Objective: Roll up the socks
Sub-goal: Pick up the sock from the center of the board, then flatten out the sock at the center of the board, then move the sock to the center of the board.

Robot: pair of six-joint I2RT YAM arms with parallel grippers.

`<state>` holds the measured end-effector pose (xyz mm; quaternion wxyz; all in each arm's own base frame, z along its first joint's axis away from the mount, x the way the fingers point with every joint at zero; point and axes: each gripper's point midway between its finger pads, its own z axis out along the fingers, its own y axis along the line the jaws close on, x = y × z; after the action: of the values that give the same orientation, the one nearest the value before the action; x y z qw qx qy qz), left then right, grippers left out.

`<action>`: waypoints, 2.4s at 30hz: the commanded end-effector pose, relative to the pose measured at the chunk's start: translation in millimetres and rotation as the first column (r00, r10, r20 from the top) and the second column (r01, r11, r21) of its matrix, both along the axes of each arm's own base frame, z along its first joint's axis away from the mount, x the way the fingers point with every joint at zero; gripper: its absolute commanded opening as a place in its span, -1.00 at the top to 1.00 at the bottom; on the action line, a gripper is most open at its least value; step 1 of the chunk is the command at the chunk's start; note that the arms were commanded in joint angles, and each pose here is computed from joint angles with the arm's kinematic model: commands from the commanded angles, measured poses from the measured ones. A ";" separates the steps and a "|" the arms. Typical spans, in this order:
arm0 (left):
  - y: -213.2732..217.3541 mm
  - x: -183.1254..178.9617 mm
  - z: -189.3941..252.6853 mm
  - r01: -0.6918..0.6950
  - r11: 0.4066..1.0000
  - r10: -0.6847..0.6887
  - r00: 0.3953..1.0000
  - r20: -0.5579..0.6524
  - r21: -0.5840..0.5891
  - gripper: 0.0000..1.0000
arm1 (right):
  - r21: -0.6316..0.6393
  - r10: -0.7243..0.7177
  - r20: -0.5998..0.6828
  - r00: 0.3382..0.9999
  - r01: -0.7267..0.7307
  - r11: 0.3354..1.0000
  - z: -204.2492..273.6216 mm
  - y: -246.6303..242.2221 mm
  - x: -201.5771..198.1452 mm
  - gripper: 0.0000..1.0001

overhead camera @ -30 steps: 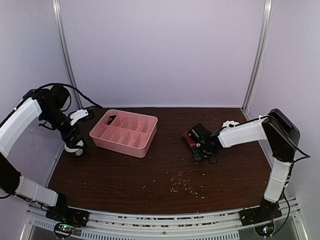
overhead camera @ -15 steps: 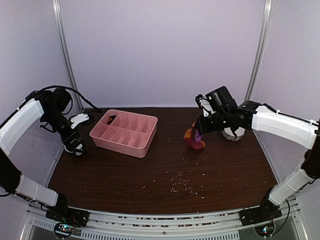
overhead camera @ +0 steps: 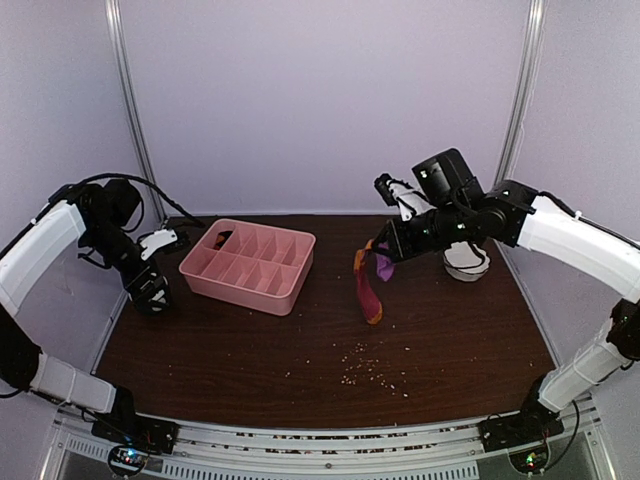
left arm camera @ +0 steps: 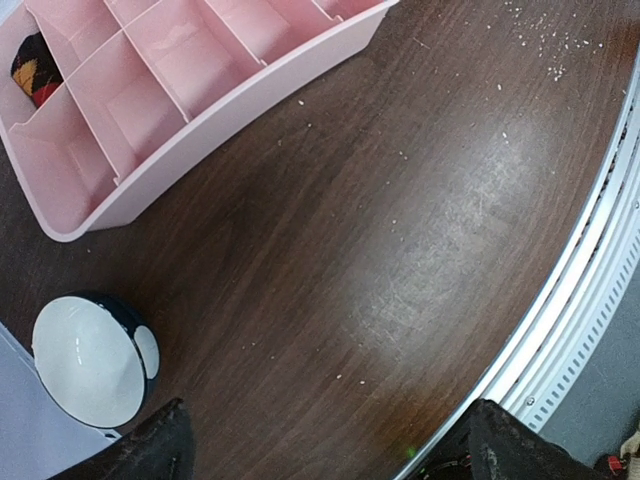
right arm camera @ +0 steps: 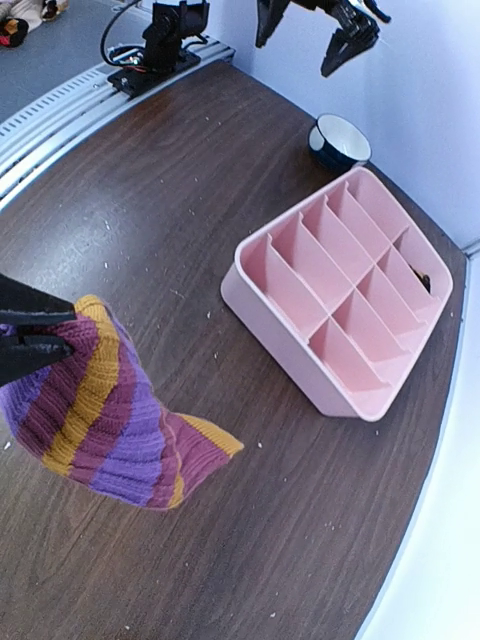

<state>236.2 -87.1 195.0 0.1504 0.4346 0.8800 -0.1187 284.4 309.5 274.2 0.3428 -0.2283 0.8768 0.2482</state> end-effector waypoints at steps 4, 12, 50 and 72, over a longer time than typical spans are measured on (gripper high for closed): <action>-11.6 -6.1 5.1 0.048 0.997 -0.047 0.999 0.012 -0.069 -0.93 | 0.085 0.000 0.028 1.000 -0.002 0.996 36.9 20.7 -5.3 1.00; -11.4 -5.9 8.6 0.054 0.996 -0.052 0.998 0.022 -0.067 -0.93 | 0.021 -0.206 0.004 0.979 0.206 0.978 28.6 -1.3 71.6 1.00; -36.0 9.1 2.8 0.131 0.987 -0.135 0.990 -0.034 -0.096 -0.86 | -0.033 -0.090 -0.649 0.755 0.090 0.995 -212.5 57.0 -41.5 -0.10; -74.3 -13.7 6.5 0.274 0.952 -0.283 0.958 -0.054 -0.135 -0.94 | -0.228 -0.350 -0.387 0.853 0.279 0.933 -207.3 -52.7 77.0 -0.99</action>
<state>229.9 -160.3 192.3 0.1160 0.5332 0.8129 -0.2034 348.8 268.4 88.6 0.1680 -0.0345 0.9650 0.1985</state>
